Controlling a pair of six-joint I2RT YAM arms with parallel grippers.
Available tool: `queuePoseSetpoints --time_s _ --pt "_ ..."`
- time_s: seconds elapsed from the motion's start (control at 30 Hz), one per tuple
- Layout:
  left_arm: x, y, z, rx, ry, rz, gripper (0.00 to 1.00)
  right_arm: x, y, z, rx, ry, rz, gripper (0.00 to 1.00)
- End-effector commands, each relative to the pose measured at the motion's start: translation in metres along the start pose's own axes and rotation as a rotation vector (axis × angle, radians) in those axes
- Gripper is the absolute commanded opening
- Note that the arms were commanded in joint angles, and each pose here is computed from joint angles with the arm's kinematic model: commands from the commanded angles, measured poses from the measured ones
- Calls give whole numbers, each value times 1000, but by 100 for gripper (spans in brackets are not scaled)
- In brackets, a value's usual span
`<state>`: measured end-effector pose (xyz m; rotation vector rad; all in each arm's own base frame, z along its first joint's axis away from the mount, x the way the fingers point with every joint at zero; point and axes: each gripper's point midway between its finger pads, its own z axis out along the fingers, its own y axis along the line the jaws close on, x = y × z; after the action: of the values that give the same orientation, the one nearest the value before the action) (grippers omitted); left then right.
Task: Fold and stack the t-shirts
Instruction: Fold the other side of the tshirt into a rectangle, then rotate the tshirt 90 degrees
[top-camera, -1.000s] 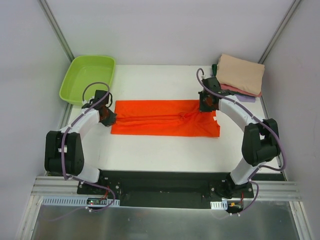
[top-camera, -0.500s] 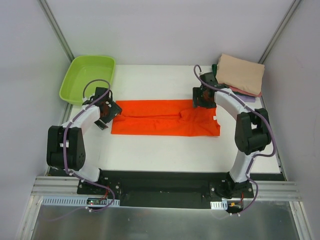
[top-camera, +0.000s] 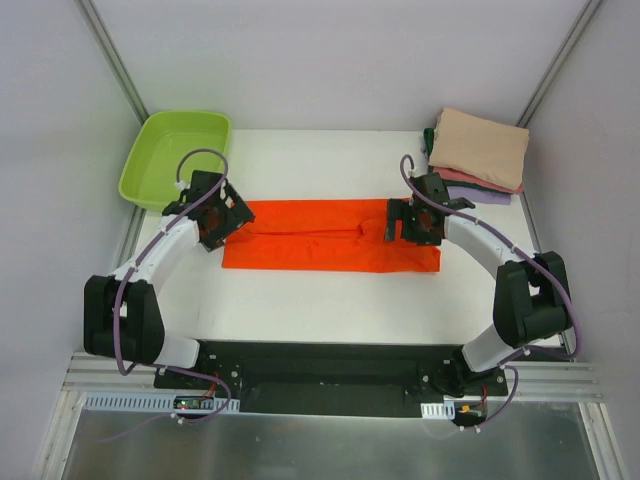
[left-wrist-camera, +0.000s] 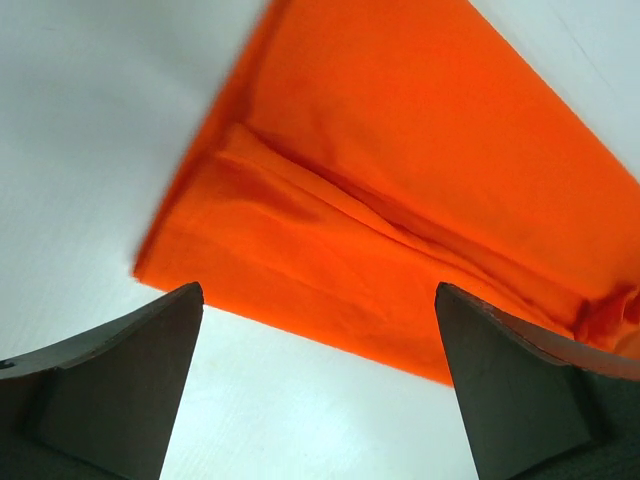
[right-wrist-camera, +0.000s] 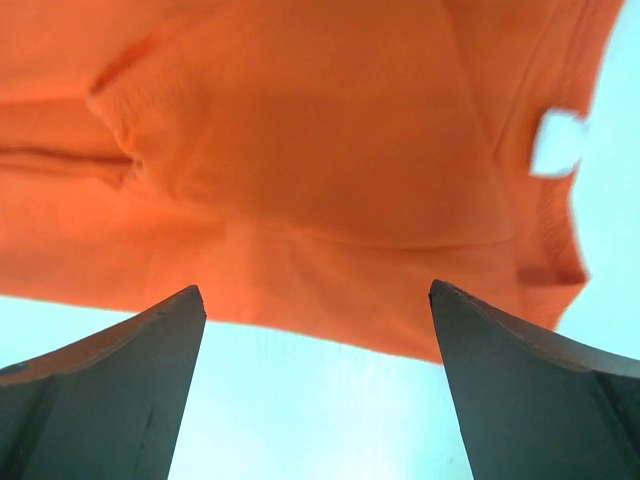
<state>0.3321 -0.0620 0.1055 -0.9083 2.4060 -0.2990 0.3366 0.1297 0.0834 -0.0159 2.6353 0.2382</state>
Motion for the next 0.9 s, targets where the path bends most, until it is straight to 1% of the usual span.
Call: queuePoseSetpoints --time_s 0.0,0.03,0.1,0.2,0.3,0.37,0.43,0.53,0.57,0.6,0.67,0.7,0.8,0.87 --pt "13 -71 -1 183 82 242 99 14 23 1 -118 7 111 96" --pt "16 -79 6 189 98 277 99 15 21 3 -108 14 127 96" --pt "19 -94 23 197 140 291 99 18 20 10 -97 40 163 96" --pt "26 -101 49 182 201 294 99 16 17 19 -88 57 192 96" --pt "39 -87 67 131 245 286 99 14 15 33 -88 101 182 96" --pt "48 -71 72 81 257 274 99 13 12 42 -60 150 160 96" --pt "58 -51 74 30 265 266 99 9 10 50 -42 170 141 96" --pt "76 -22 66 -24 289 233 99 -1 9 63 -36 189 107 96" --pt "87 -12 61 -37 308 217 99 -15 10 65 -41 171 82 96" --pt "99 0 57 -63 322 198 99 -22 11 69 -47 173 57 96" --pt "123 13 43 -80 341 144 99 -41 18 75 -71 184 21 96" --pt "133 15 36 -79 342 134 99 -45 21 81 -87 205 -13 96" --pt "166 16 11 -50 358 102 99 -76 40 93 -153 194 -32 96" --pt "192 27 0 -61 390 93 99 -90 45 102 -127 215 -17 96"
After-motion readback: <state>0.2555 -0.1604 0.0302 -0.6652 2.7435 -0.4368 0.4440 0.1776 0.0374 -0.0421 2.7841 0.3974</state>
